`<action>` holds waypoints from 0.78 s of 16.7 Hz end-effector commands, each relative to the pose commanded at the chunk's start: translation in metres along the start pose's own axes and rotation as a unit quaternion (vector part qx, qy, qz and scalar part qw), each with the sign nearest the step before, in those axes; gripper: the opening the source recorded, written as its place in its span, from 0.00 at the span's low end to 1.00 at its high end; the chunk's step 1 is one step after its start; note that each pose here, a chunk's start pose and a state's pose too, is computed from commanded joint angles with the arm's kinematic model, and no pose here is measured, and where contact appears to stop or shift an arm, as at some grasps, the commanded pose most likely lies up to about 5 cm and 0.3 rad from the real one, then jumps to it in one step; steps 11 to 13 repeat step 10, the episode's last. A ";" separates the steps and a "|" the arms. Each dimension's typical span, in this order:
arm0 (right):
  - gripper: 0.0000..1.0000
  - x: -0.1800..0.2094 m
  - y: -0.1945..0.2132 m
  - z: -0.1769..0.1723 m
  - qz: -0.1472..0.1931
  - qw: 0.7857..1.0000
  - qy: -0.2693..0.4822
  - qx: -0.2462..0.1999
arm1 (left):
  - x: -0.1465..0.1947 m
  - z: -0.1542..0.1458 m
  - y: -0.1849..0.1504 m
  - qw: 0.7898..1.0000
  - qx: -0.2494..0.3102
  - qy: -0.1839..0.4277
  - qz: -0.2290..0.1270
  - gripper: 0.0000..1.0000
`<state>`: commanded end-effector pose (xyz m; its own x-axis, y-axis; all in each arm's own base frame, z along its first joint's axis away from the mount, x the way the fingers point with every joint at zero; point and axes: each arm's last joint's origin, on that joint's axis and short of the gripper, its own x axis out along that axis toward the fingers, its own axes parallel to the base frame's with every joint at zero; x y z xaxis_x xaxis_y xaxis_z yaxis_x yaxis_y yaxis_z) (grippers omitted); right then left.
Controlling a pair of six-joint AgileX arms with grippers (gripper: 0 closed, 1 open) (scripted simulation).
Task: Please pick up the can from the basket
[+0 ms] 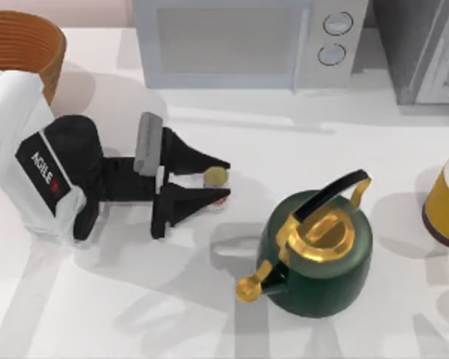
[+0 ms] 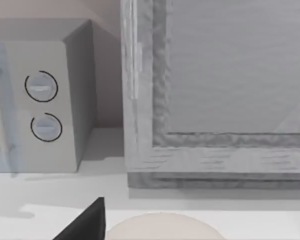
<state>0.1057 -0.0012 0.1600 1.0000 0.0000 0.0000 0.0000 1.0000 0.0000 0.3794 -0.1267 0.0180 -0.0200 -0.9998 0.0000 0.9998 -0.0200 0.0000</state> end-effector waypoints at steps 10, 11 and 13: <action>1.00 0.000 0.000 0.000 0.000 1.000 0.000 0.000 | 0.000 0.000 0.000 1.000 0.000 0.000 0.000 1.00; 1.00 0.000 0.000 0.000 0.000 1.000 0.000 0.000 | 0.000 0.000 0.000 1.000 0.000 0.000 0.000 1.00; 1.00 0.000 0.000 0.000 0.000 1.000 0.000 0.000 | 0.000 0.000 0.000 1.000 0.000 0.000 0.000 1.00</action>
